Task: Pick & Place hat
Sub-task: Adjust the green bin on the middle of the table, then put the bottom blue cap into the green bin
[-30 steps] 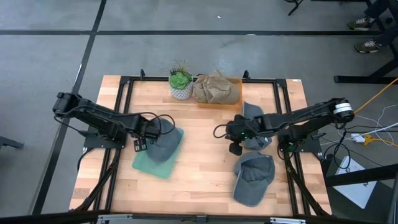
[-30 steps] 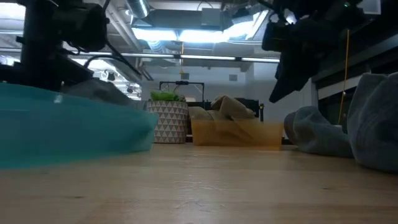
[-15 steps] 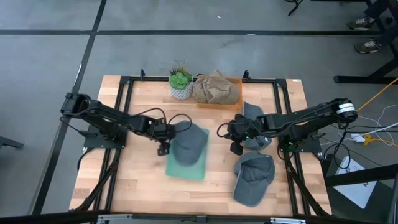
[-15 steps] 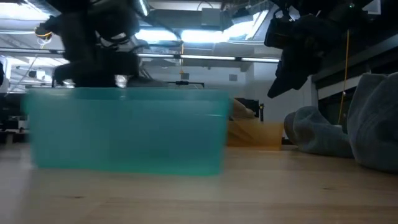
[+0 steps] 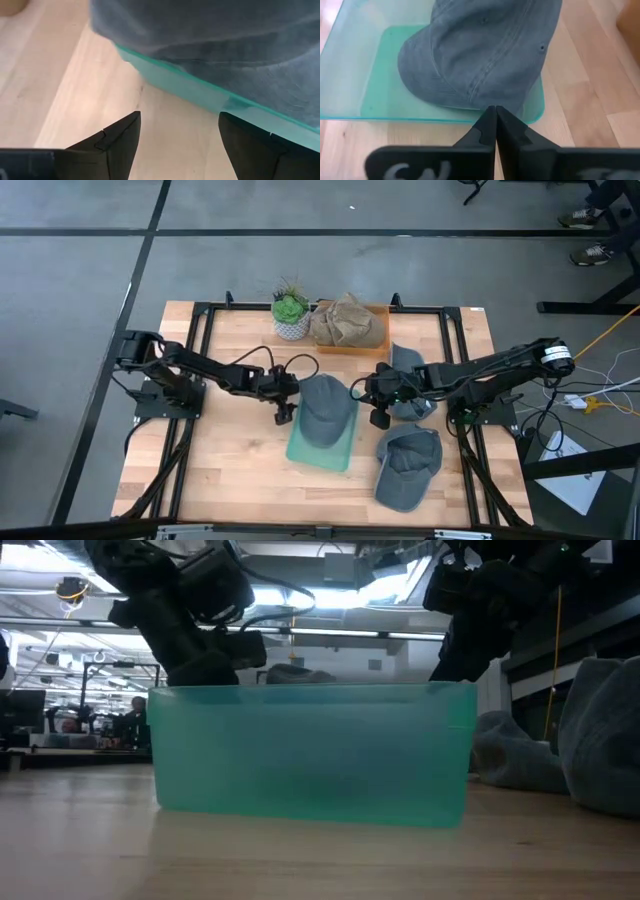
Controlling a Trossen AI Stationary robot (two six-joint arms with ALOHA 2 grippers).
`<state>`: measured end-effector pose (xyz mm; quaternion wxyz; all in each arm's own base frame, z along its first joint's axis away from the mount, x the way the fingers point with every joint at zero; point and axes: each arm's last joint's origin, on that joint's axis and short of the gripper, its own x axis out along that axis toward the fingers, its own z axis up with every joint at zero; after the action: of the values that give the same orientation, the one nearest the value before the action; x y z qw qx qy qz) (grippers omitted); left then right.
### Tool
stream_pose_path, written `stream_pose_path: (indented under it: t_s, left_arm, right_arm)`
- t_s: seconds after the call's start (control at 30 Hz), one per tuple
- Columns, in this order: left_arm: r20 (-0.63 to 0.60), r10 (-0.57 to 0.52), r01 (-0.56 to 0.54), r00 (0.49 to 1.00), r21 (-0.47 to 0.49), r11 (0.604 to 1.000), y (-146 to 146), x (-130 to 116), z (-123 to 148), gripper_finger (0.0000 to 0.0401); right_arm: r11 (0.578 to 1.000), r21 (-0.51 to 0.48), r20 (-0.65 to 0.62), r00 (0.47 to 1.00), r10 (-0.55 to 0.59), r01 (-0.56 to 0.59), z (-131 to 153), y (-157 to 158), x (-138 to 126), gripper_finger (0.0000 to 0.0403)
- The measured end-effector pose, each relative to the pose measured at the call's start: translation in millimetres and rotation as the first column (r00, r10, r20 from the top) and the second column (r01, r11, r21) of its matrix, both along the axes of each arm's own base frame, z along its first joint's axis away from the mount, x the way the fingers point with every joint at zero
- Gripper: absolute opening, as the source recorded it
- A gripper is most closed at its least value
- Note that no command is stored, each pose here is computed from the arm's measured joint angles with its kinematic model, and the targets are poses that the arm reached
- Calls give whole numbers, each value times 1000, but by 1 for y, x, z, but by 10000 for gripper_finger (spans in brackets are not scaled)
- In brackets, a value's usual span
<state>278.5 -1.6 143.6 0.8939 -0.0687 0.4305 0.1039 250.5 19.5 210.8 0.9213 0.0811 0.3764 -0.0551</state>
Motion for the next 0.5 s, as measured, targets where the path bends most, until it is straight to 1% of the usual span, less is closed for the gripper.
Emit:
stream_pose_path:
  t_s: [0.13,0.2,0.33,0.43,0.5]
  left_arm:
    - [18,21,-21,1000,6,1000,6,-2,6,262]
    - [32,27,-28,999,44,999,9,-3,11,262]
    - [72,62,-73,995,152,986,16,-6,23,262]
    - [108,83,-104,991,207,973,20,-9,33,262]
    - [133,88,-117,987,226,967,22,-10,40,262]
  right_arm:
    - [999,26,41,999,-22,21,3,0,3,19]
    - [998,50,90,995,-40,35,6,0,6,25]
    - [996,76,207,976,-67,52,15,1,12,42]
    - [992,125,246,968,-45,15,19,2,15,69]
    - [982,188,263,964,-50,-1,21,4,16,93]
